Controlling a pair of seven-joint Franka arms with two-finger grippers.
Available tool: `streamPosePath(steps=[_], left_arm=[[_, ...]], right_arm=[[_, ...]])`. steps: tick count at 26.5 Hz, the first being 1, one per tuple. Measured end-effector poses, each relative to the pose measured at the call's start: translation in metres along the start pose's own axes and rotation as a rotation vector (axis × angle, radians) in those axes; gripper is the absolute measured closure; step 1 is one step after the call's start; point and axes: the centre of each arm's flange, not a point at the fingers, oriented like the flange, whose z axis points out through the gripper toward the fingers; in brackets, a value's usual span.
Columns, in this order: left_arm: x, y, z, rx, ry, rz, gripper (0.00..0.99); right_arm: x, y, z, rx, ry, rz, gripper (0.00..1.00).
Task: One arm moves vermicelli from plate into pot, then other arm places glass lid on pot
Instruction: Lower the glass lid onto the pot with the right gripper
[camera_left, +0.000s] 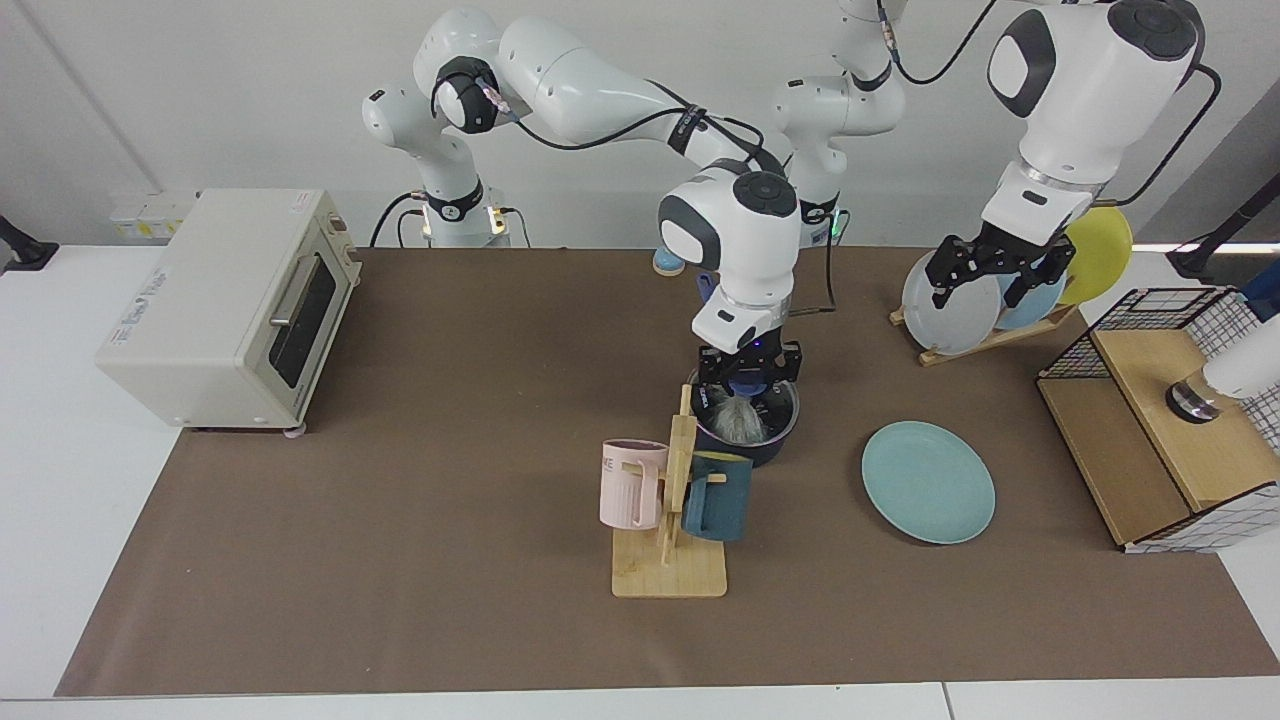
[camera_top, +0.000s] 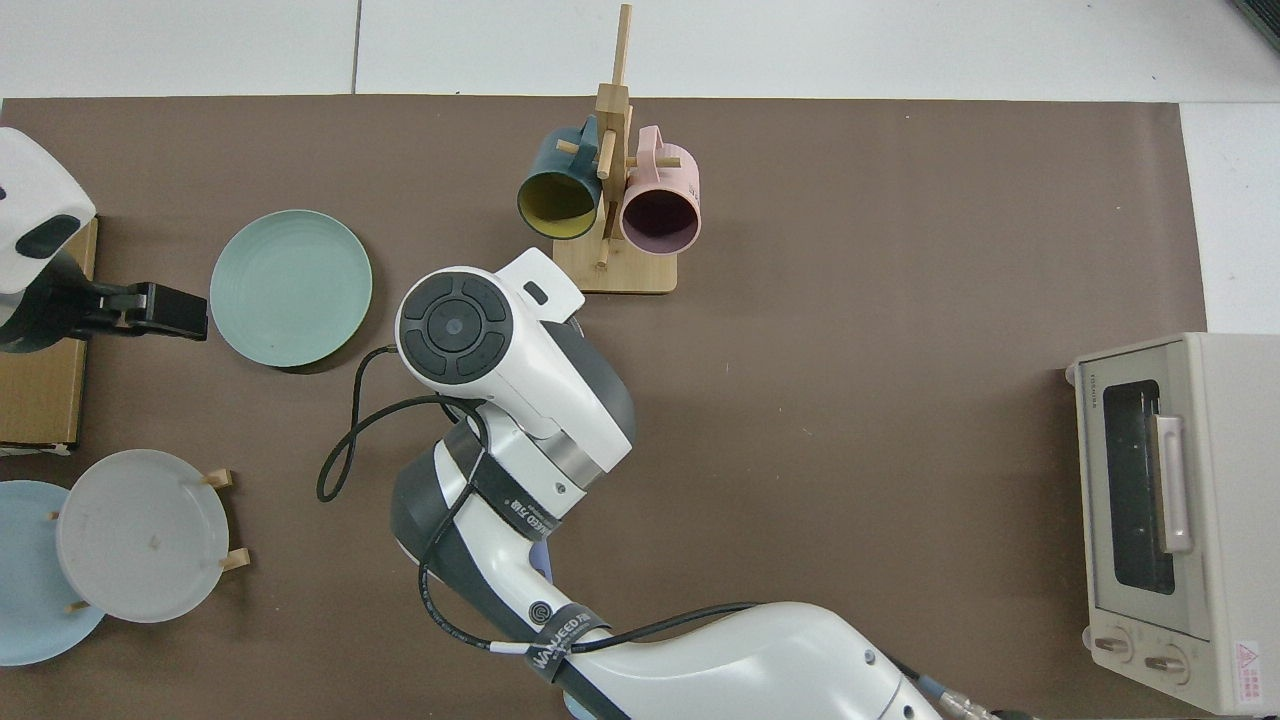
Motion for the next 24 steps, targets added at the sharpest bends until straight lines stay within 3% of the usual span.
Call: streamPosePath(steps=[24], left_arm=[[0.000, 0.002, 0.000, 0.000, -0.004, 0.016, 0.000]], right_arm=[[-0.001, 0.001, 0.010, -0.004, -0.023, 0.005, 0.48]])
